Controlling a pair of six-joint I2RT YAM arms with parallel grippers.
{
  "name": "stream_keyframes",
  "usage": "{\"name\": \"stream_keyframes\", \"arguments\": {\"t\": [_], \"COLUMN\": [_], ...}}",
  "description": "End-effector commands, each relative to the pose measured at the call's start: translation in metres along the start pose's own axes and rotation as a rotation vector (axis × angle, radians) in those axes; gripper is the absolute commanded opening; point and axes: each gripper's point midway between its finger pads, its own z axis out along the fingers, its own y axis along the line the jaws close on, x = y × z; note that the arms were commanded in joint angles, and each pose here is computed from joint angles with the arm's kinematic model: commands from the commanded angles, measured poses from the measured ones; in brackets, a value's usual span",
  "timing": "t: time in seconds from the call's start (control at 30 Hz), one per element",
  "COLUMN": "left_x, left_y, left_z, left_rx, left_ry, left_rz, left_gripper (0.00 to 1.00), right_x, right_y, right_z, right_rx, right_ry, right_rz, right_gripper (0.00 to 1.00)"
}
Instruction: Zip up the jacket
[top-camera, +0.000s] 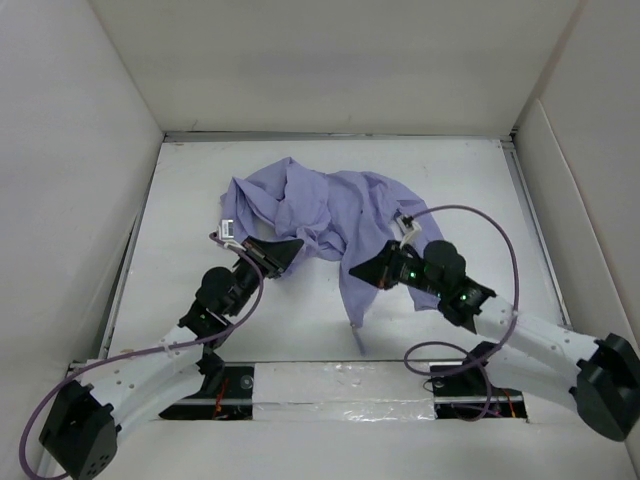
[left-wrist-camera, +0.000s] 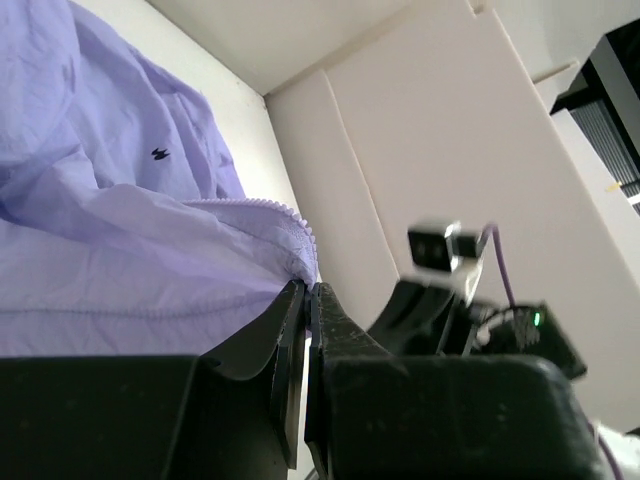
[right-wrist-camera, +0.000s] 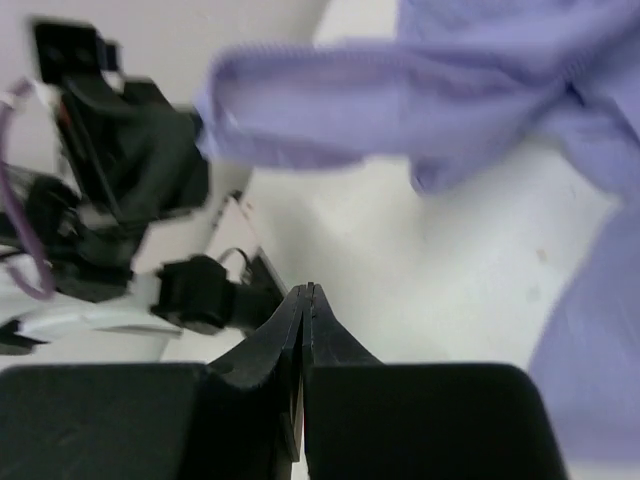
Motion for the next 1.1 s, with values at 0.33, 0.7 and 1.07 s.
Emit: {"name": "stream_keyframes", "arguments": {"t": [0.33,0.7,1.07], "left_x": [0.001,0.014,0.014], "left_y": [-0.008,-0.006,-0.005], "left_z": [0.008,0.003,0.004], "left_rx": [0.039,0.06,0.054], "left_ry": [-0.005,0.058,0.061], "left_rz": [-0.08,-0.043,-0.029], "left_gripper": [0.0,0.0,0.0], "right_x": [0.114,0.139,0.145], "right_y": [-0.117,-0.134,-0.13], "right_z": [-0.041,-0.025,-0.035], "right_rx": [0.498,0.521,0.554], "right_ry": [0.079,0.165,0.219], "right_rz": [0.113,0.123,0.075], "right_gripper": [0.47,0.43,0.46]}}
